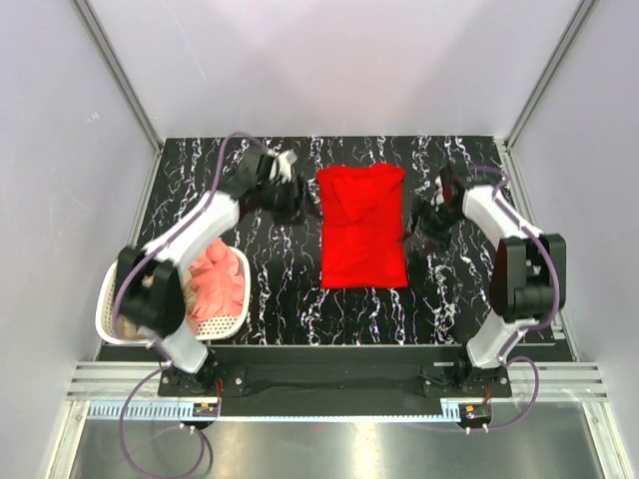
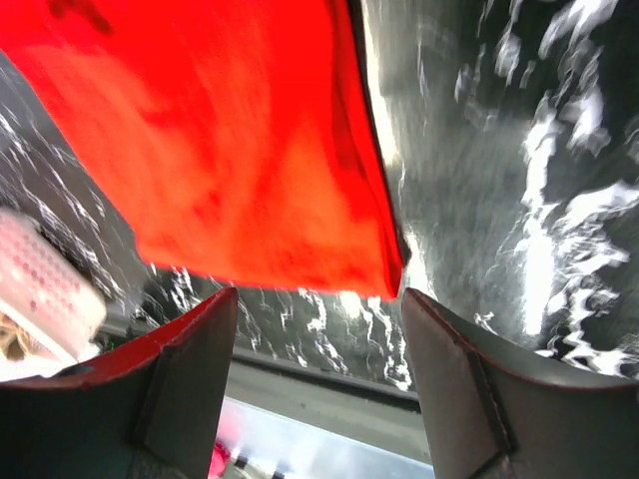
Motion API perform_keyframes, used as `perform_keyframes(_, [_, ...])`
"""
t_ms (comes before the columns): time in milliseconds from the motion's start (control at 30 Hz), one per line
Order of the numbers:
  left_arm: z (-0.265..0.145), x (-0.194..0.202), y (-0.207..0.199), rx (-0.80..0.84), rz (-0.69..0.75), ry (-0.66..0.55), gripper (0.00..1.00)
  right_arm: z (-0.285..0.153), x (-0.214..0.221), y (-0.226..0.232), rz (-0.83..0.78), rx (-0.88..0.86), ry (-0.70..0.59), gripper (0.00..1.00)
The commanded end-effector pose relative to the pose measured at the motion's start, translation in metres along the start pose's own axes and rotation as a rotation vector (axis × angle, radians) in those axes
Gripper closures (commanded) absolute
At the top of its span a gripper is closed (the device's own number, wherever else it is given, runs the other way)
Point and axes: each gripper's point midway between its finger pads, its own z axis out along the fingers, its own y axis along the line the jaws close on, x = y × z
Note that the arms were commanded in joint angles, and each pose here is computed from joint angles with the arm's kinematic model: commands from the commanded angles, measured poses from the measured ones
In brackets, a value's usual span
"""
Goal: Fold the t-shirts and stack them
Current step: Fold the tshirt
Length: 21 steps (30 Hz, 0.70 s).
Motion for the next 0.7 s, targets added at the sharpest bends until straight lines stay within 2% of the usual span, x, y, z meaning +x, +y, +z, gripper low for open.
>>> perform_keyframes(0, [-0.002, 0.07, 0.018, 0.01, -0.044, 0.092, 0.32, 0.009, 0.037, -0.003, 0.007, -0.083, 0.056, 0.26])
perform_keyframes(100, [0.001, 0.101, 0.009, 0.054, -0.097, 0.106, 0.32, 0.016, 0.054, -0.007, 0.032, -0.114, 0.063, 0.26])
perform_keyframes(233, [0.016, 0.135, 0.025, -0.026, -0.217, 0.151, 0.33, 0.024, 0.07, -0.017, 0.062, -0.104, 0.086, 0.27])
perform_keyframes(467, [0.031, 0.153, 0.043, -0.133, -0.419, 0.168, 0.34, 0.04, 0.081, -0.03, 0.166, -0.079, 0.102, 0.29])
perform_keyframes(667, [0.046, 0.163, 0.057, -0.206, -0.591, 0.163, 0.35, 0.047, 0.08, -0.034, 0.184, -0.066, 0.096, 0.3])
